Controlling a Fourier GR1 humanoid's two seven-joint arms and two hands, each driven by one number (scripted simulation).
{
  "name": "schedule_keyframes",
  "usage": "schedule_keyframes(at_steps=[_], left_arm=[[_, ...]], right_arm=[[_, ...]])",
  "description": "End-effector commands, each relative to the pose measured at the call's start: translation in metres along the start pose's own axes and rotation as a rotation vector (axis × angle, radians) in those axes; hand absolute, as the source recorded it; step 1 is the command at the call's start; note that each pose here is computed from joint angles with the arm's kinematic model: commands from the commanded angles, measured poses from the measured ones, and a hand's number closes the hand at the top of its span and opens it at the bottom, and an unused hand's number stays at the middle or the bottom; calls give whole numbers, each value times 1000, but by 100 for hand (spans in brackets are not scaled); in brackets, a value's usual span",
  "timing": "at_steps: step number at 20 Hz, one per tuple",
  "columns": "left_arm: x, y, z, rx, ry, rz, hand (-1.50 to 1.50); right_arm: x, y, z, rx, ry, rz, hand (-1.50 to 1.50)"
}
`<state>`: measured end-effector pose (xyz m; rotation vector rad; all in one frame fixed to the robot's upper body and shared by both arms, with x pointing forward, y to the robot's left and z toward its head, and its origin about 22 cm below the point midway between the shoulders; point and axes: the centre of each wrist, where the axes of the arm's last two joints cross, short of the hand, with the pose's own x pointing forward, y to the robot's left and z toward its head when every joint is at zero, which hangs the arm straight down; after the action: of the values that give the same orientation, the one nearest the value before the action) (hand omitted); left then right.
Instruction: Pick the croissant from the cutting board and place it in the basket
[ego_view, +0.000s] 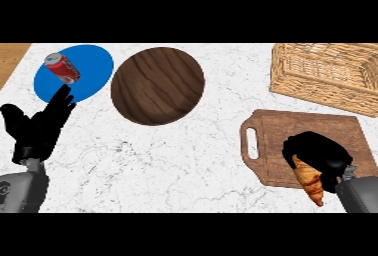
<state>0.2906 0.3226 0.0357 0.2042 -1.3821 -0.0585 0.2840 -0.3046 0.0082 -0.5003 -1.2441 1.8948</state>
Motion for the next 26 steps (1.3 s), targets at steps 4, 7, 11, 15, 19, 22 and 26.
schedule_keyframes(at_steps=[4, 7, 11, 15, 19, 22, 26], left_arm=[[-7, 3, 4, 25, 8, 18, 0], [-6, 6, 5, 14, 27, 7, 0], [12, 8, 1, 7, -4, -11, 0], [-2, 1, 6, -7, 14, 5, 0], [6, 9, 5, 12, 0, 5, 0], [-3, -15, 7, 0, 12, -13, 0], [-1, -6, 4, -17, 1, 0, 0]], right_arm=[[97, 27, -60, -169, 180, -488, 150], [97, 14, -50, -290, 158, -635, 150], [115, -3, -44, -521, 55, -809, 150], [163, -53, -25, -741, 6, -831, 150], [185, -94, 24, -868, 128, -836, 150], [208, -121, 34, -927, 221, -821, 150], [200, -174, 43, -988, 311, -758, 150]])
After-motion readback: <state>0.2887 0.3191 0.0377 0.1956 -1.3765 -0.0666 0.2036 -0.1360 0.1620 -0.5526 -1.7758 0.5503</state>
